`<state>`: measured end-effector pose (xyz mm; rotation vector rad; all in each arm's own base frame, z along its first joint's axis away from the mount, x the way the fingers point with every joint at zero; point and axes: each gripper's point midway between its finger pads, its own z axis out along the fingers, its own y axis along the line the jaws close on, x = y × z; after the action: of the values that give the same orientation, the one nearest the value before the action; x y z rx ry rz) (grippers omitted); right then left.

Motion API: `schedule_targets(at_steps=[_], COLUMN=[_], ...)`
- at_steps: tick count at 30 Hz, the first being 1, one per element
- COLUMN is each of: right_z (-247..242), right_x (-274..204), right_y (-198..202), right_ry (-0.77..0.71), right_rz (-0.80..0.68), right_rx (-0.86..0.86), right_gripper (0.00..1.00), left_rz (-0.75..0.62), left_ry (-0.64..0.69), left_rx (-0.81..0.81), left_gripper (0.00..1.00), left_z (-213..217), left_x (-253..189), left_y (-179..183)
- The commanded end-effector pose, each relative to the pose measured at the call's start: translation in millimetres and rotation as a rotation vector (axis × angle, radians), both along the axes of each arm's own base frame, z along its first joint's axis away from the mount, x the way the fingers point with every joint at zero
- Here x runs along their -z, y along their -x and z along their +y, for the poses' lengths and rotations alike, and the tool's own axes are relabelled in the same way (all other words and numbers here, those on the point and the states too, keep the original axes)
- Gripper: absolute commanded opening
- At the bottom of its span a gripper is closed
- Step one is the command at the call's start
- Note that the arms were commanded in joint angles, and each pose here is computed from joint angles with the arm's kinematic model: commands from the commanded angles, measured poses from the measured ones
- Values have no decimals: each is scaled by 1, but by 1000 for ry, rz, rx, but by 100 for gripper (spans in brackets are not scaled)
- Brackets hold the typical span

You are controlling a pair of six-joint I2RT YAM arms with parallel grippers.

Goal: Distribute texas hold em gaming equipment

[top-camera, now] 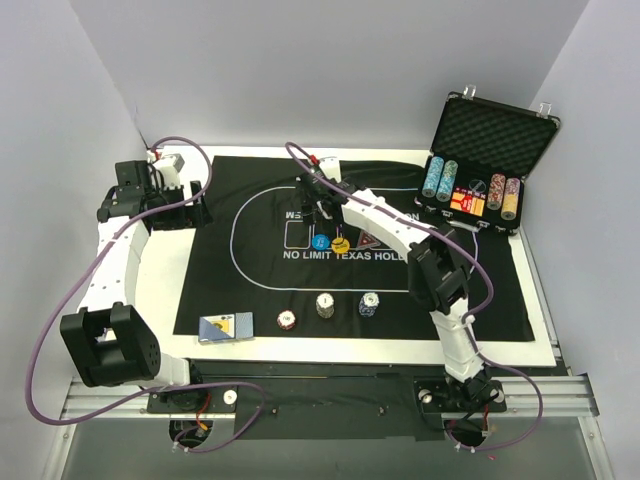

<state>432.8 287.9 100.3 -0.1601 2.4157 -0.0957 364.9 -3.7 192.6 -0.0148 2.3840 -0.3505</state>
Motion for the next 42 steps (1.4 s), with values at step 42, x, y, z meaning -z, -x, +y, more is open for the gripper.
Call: schedule_targets(at_steps=[42], right_z=[32], right_x=[96], right_y=[34], right_ry=[-21], right_rz=[209], right_rx=[-96], right_gripper=[58], left_rz=[-33], left_ry=[-120], left_rx=[-40], left_gripper=[96], left_z=[20], left_x=[-4], left_y=[12])
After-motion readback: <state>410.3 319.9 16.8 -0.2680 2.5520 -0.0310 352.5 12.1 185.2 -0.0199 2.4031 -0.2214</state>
